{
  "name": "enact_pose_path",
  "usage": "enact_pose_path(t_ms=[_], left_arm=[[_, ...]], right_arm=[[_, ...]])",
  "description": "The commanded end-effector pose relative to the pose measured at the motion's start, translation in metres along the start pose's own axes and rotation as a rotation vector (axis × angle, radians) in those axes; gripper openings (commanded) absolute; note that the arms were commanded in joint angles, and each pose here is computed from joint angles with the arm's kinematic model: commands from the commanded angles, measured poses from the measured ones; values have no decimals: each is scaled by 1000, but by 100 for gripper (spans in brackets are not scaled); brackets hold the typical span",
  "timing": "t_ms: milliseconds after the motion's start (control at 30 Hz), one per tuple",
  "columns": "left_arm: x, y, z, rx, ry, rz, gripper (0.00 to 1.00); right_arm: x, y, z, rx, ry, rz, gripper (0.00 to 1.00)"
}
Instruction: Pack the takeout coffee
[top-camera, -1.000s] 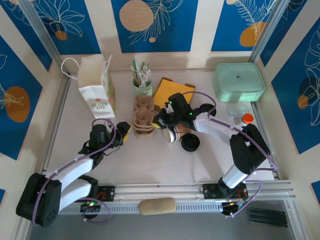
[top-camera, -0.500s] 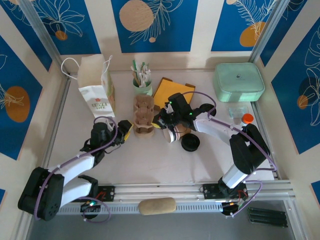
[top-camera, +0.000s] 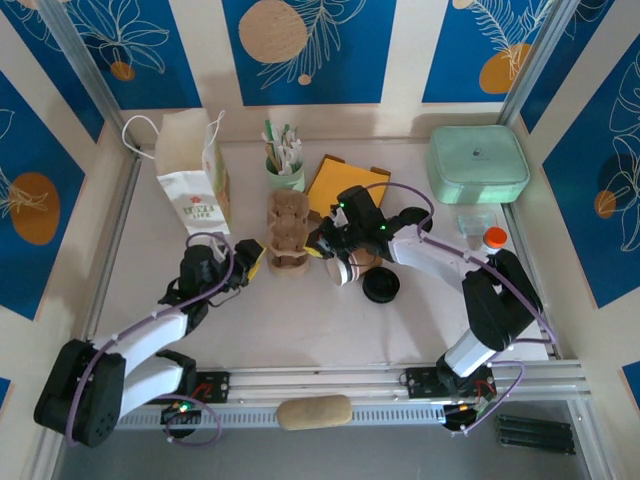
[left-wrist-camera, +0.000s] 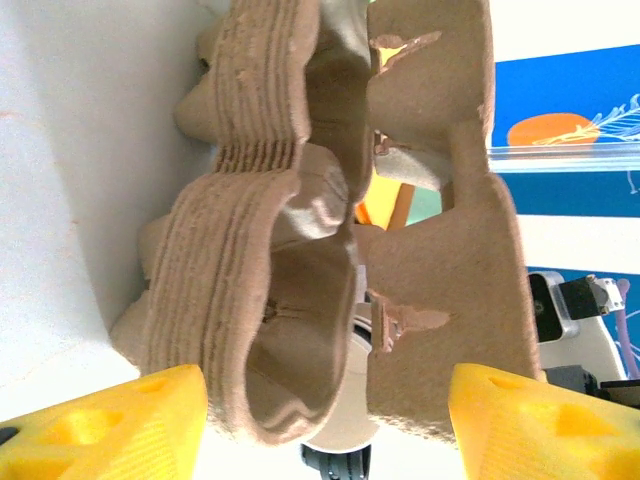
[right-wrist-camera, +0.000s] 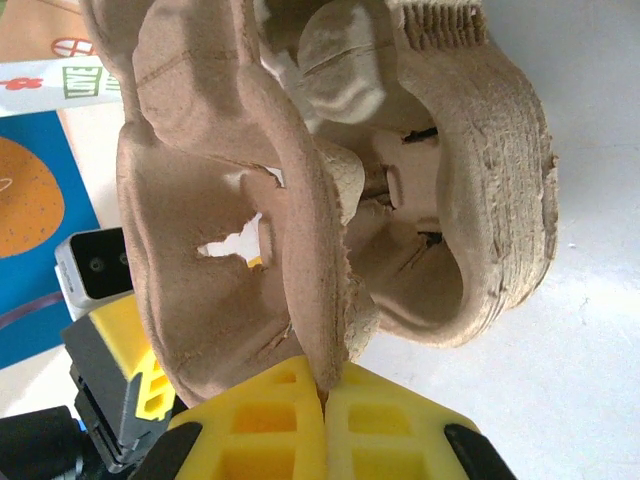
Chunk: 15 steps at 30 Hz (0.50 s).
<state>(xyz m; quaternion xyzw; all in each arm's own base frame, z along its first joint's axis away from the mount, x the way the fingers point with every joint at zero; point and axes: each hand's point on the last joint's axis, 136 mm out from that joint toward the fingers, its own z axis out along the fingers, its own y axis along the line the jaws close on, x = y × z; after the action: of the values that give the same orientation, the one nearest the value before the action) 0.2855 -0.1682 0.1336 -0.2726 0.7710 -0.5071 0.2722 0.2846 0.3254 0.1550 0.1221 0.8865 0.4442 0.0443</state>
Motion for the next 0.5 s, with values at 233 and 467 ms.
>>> enact_pose_path(t_ms=[233,467], left_arm=[[-12,-52,-31,7,-42,180,68],[-17,-98,-23,64,31,285,74]], right_arm=[[28,7,-48,36,1,-185,0],[37,17,-60,7,30,-300,0]])
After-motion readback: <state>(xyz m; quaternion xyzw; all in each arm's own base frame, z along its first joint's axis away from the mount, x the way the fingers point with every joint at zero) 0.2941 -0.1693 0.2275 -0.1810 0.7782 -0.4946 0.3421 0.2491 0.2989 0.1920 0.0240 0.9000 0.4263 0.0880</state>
